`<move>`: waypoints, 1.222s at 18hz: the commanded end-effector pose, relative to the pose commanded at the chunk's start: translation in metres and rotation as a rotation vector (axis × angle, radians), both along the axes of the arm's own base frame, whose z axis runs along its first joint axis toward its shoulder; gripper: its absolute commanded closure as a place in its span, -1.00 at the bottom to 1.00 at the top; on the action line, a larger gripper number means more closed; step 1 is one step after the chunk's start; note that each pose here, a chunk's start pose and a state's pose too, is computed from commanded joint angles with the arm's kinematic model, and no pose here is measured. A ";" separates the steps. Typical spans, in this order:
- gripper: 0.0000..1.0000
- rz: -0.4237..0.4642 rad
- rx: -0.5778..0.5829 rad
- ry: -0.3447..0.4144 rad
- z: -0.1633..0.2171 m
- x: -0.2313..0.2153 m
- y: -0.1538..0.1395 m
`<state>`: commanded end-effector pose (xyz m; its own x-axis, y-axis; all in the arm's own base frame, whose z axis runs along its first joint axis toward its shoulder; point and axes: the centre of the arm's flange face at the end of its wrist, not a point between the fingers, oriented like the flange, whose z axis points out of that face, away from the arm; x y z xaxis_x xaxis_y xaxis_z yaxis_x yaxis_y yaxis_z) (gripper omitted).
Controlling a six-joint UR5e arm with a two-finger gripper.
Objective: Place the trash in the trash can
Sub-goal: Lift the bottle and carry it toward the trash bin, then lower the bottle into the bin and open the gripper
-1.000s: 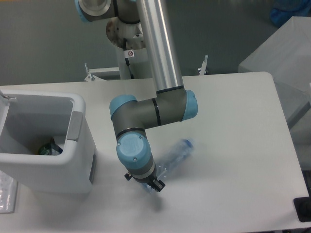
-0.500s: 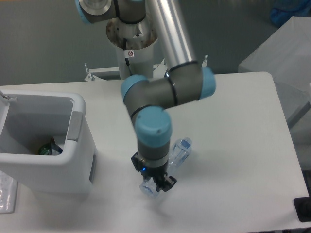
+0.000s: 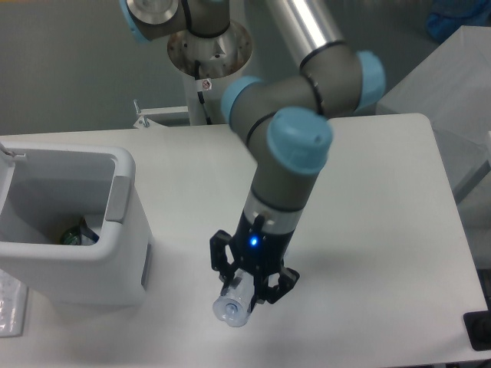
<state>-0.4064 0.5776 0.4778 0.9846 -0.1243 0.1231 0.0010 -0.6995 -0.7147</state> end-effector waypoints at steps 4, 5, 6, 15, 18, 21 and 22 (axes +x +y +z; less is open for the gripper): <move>0.06 -0.025 0.190 -0.103 0.054 -0.002 -0.011; 0.06 -0.032 0.221 -0.123 0.061 -0.002 -0.013; 0.06 -0.046 0.253 -0.133 0.070 -0.002 -0.015; 0.05 -0.169 0.447 -0.281 0.101 0.019 -0.021; 0.05 -0.186 0.478 -0.303 0.113 0.027 -0.027; 0.05 -0.202 0.497 -0.326 0.118 0.035 -0.029; 0.05 -0.209 0.505 -0.331 0.122 0.041 -0.032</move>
